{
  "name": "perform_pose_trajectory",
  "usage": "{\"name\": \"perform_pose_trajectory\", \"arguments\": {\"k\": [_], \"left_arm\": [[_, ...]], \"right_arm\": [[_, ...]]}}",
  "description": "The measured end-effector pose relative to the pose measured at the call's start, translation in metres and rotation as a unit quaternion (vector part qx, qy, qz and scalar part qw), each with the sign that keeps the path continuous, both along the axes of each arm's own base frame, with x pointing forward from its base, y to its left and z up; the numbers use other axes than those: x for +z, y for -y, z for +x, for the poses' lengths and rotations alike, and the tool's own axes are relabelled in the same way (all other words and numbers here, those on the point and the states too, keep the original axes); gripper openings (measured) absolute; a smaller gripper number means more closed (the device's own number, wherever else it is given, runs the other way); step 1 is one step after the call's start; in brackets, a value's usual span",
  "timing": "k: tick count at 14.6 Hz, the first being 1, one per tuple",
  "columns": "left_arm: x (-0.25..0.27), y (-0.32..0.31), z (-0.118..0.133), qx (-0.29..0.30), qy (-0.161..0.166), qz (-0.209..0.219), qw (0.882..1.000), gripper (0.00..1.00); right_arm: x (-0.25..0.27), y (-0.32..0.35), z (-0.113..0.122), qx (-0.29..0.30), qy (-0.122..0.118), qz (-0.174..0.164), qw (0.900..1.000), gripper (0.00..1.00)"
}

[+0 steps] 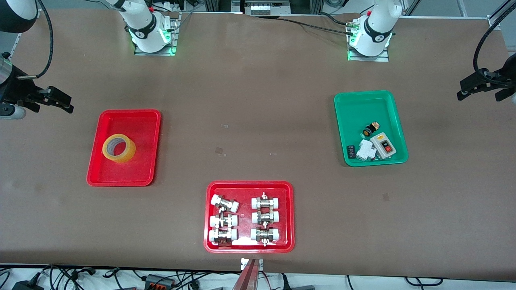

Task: Left arm passes tape to right arm into tray

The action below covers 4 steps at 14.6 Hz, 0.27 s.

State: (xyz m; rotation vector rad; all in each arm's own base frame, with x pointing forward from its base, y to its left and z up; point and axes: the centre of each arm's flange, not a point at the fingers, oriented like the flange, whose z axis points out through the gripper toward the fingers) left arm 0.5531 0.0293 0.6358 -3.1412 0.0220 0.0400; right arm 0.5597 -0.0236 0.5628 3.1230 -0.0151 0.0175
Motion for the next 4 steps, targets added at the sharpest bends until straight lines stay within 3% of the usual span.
{"name": "perform_pose_trajectory", "arguments": {"k": [4], "left_arm": [[0.0, -0.0001, 0.0, 0.0, 0.0, 0.0, 1.0, 1.0]], "right_arm": [[-0.0005, 0.0, -0.0006, 0.0, -0.003, 0.0, 1.0, 1.0]]}}
